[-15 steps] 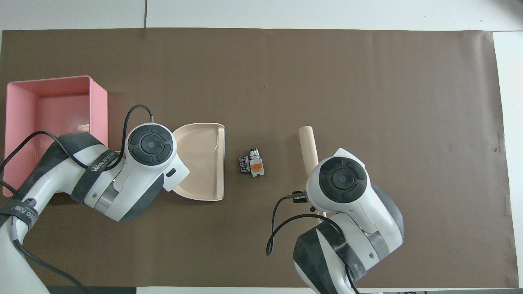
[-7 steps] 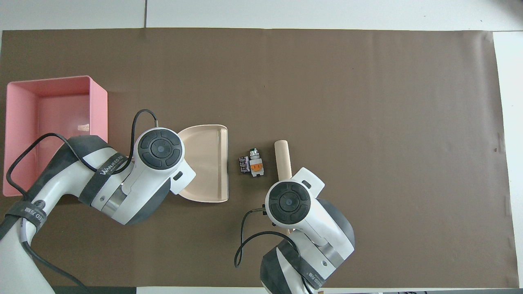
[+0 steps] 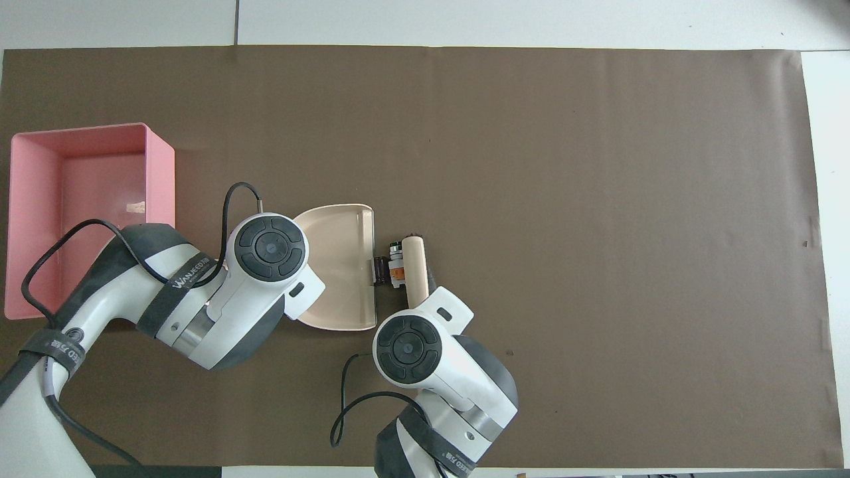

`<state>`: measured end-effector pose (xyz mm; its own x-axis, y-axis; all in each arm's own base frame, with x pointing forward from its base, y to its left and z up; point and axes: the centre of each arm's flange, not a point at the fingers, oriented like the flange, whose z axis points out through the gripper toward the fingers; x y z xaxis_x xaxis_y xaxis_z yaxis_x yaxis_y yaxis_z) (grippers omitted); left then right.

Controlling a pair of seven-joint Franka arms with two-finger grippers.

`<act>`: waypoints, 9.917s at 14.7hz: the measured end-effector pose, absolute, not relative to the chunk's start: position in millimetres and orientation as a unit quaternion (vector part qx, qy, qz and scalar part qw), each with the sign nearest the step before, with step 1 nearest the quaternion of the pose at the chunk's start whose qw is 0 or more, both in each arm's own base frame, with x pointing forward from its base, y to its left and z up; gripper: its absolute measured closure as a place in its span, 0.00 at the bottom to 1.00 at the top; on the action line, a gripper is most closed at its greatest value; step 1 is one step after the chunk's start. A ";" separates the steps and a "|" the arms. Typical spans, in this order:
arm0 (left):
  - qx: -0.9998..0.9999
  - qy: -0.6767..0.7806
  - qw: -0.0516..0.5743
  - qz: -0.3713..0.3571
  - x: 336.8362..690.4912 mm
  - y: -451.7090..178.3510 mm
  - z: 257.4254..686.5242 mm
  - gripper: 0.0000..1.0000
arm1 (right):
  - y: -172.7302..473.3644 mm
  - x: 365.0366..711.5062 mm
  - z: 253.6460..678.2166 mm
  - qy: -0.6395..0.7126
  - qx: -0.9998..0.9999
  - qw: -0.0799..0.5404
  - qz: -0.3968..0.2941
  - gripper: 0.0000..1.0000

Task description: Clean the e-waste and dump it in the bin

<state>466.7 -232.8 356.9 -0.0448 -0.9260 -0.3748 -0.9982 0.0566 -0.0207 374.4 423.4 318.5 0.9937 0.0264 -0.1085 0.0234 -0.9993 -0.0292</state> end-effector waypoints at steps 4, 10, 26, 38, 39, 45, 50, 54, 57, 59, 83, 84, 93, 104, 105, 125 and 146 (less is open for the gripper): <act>-0.676 0.711 0.146 0.124 466.5 -232.6 356.7 0.67 | 448.7 374.3 322.4 0.001 -0.987 0.132 0.087 0.74; -0.677 0.711 0.146 0.125 465.8 -232.3 355.1 0.67 | 468.3 389.1 358.7 0.010 -0.974 0.198 0.109 0.74; -0.672 0.739 0.040 0.028 503.0 -178.3 380.9 0.67 | 130.2 492.9 454.0 0.020 -0.985 -0.006 0.171 0.74; -0.668 0.743 -0.033 -0.031 559.7 13.5 501.1 0.67 | -64.6 478.9 369.8 0.014 -0.993 -0.006 0.119 0.74; -0.667 0.743 -0.036 -0.039 559.1 37.1 503.4 0.67 | -62.2 478.5 366.7 0.012 -0.993 -0.006 0.116 0.74; -0.680 0.730 -0.034 -0.060 542.6 165.4 511.2 0.67 | -59.1 468.6 348.0 -0.024 -0.992 -0.001 0.123 0.74; -0.701 0.709 -0.016 -0.067 540.4 211.3 514.5 0.67 | -66.6 465.0 342.5 -0.014 -0.993 0.003 0.121 0.74; -0.695 0.717 0.010 -0.056 552.8 249.3 514.8 0.67 | -71.6 461.8 339.0 -0.008 -0.993 0.005 0.122 0.74; -0.680 0.731 0.057 -0.016 564.5 259.8 516.3 0.67 | -71.4 460.3 336.6 -0.008 -0.992 0.005 0.122 0.74; -0.660 0.745 0.091 0.032 570.8 258.2 517.6 0.67 | -71.2 459.0 334.6 -0.008 -0.993 0.005 0.120 0.74; -0.565 0.764 0.218 0.220 585.7 133.5 596.3 0.67 | -25.4 540.9 597.8 0.079 -0.996 -0.019 -0.032 0.00; -0.579 0.765 0.200 0.197 583.4 129.1 598.8 0.67 | -27.0 540.2 612.5 0.084 -0.996 -0.019 -0.031 0.00; -0.582 0.805 0.082 0.083 565.9 14.7 561.8 0.67 | -42.3 551.4 634.6 0.100 -0.995 -0.014 0.006 0.00; -0.619 0.778 0.078 0.071 489.3 -198.0 402.5 0.67 | -24.4 545.8 639.2 0.102 -0.995 -0.015 0.011 0.00; -0.623 0.775 0.078 0.071 485.6 -208.3 395.4 0.67 | -24.6 545.8 639.2 0.102 -0.995 -0.015 0.011 0.00; -0.773 0.624 0.086 0.070 486.2 -197.6 379.9 0.13 | -29.6 543.9 635.4 0.107 -0.994 -0.015 0.020 0.00; -0.991 0.133 0.009 0.004 552.3 -15.8 615.1 0.02 | -17.7 544.3 635.4 0.073 -0.997 -0.015 0.020 0.00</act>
<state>552.3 -15.8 615.1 0.9648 -0.2626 -0.0100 -0.2628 -0.9647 -0.0175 544.3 -17.7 635.4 0.9886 -0.1456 -0.0380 -0.1444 -0.9890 0.0327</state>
